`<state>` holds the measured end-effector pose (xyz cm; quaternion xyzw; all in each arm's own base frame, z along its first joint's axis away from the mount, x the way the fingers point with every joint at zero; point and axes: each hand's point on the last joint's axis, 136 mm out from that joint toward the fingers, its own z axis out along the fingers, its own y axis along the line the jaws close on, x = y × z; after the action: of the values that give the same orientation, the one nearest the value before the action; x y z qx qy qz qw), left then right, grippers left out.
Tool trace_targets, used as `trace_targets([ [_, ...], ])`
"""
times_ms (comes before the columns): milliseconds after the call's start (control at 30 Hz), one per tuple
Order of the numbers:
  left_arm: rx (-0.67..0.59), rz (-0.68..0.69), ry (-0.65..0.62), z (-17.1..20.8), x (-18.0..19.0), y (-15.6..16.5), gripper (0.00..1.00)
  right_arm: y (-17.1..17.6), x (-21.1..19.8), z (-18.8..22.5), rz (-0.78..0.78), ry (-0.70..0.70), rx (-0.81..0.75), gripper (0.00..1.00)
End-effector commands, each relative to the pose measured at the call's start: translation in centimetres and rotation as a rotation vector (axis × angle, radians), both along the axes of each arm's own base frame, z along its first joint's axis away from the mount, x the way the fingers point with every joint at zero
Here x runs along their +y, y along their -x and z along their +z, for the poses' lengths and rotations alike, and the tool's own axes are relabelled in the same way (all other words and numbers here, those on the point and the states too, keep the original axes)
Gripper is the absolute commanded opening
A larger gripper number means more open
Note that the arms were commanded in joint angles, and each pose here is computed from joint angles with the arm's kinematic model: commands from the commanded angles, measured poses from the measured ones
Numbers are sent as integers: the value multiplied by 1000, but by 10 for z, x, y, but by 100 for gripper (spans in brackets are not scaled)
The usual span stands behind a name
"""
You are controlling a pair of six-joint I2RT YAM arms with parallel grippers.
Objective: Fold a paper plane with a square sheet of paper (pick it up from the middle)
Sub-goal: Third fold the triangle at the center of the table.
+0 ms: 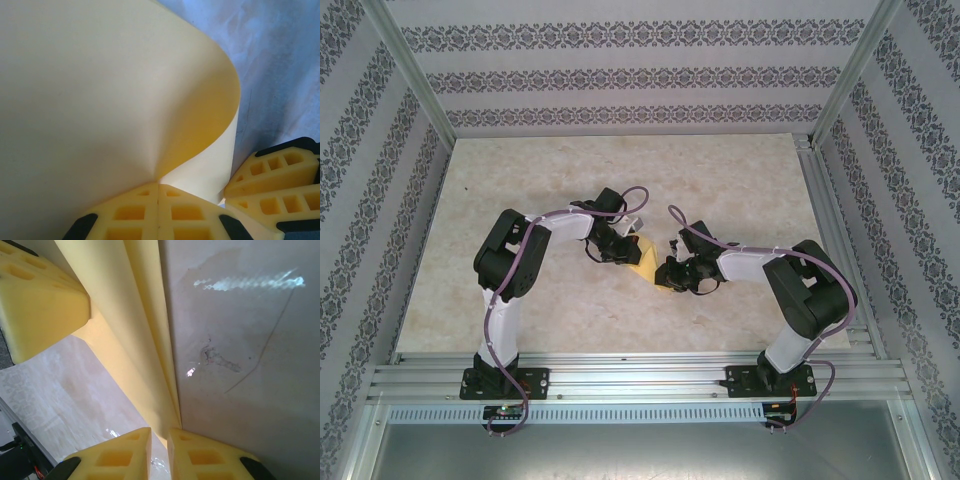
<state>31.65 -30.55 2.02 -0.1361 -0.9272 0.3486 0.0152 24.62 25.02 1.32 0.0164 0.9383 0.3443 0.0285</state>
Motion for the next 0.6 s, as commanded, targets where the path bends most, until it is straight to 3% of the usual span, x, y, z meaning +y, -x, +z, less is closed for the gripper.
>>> trace_targets([
  [0,21,-2,-64,-22,12,1,1,11,-12,-22,5,91,47,17],
  [567,41,7,-99,-30,15,0,1,39,-16,-25,15,18,107,15],
])
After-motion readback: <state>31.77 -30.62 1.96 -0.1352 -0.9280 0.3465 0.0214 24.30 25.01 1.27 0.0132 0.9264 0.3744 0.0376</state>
